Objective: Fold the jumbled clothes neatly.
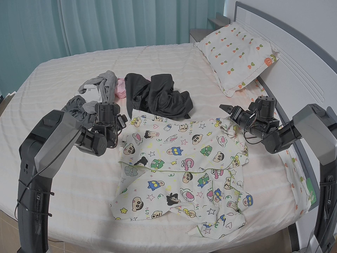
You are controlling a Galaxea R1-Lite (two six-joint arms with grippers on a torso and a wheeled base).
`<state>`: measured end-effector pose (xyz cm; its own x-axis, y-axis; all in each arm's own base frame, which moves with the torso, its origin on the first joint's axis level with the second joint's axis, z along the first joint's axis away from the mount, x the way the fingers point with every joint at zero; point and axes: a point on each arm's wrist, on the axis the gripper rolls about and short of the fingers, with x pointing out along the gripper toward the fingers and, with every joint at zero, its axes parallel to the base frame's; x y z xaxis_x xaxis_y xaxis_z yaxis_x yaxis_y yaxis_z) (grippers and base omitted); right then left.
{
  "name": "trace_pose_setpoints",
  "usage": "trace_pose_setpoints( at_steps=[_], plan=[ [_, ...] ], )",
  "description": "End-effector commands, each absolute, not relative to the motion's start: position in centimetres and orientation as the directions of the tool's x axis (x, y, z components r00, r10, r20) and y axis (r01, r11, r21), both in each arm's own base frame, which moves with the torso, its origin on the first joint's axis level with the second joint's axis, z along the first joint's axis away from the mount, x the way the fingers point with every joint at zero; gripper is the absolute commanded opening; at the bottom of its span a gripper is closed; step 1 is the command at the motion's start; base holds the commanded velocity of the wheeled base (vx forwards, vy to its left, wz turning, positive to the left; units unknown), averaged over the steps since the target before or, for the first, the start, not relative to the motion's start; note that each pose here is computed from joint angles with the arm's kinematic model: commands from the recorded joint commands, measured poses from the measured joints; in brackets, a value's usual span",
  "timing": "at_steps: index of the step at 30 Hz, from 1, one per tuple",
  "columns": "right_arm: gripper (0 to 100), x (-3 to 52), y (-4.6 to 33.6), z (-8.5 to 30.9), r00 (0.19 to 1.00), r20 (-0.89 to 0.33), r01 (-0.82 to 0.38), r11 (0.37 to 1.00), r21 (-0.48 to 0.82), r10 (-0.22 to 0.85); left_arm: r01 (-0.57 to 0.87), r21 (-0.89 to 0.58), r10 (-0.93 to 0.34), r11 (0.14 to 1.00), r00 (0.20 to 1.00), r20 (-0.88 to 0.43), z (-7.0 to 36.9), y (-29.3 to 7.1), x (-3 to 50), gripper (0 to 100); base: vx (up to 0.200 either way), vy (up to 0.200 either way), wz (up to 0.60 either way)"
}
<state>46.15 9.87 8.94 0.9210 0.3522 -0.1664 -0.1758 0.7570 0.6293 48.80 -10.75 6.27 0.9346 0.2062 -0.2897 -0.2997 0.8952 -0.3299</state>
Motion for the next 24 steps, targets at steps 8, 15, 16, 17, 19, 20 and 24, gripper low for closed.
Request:
trace_pose_setpoints(
  at_steps=[8, 15, 16, 17, 19, 20, 24],
  plan=[
    [100, 45.6, 7.4, 11.5, 0.905, -0.121, -0.096, 0.472, 0.876, 0.408, -0.344, -0.382, 0.233, 0.858, 0.922, -0.308, 6.1, -9.0, 49.0, 100, 0.0, 0.0, 0.0],
    [100, 42.8, 3.8, 11.5, 0.919, -0.193, 0.007, 0.477, 0.879, 0.343, -0.277, -0.533, 0.107, 0.799, 0.939, -0.328, 10.9, -8.4, 44.7, 100, 0.0, 0.0, 0.0],
    [100, 42.4, 3.4, 11.4, 0.921, -0.204, 0.021, 0.479, 0.877, 0.333, -0.26, -0.558, 0.076, 0.788, 0.941, -0.331, 11.5, -8.3, 43.9, 100, 0.0, 0.0, 0.0],
    [100, 41.8, 2.7, 11.3, 0.924, -0.214, 0.038, 0.479, 0.877, 0.318, -0.245, -0.587, 0.043, 0.771, 0.941, -0.336, 12.2, -8.2, 42.9, 100, 0.0, 0.0, 0.0],
    [100, 40.8, 1.6, 10.9, 0.925, -0.241, 0.075, 0.48, 0.874, 0.294, -0.241, -0.624, 0.007, 0.743, 0.936, -0.353, 12.8, -8.1, 41.1, 100, 0.0, 0.0, 0.0],
    [100, 40.0, 1.0, 10.8, 0.924, -0.257, 0.094, 0.483, 0.871, 0.283, -0.242, -0.635, -0.006, 0.733, 0.932, -0.362, 13.1, -8.1, 40.1, 100, 0.0, 0.0, 0.0],
    [100, 38.0, 0.2, 10.2, 0.913, -0.305, 0.136, 0.503, 0.854, 0.272, -0.238, -0.655, -0.045, 0.718, 0.922, -0.384, 13.6, -7.9, 37.7, 100, 0.0, 0.0, 0.0]
  ],
)
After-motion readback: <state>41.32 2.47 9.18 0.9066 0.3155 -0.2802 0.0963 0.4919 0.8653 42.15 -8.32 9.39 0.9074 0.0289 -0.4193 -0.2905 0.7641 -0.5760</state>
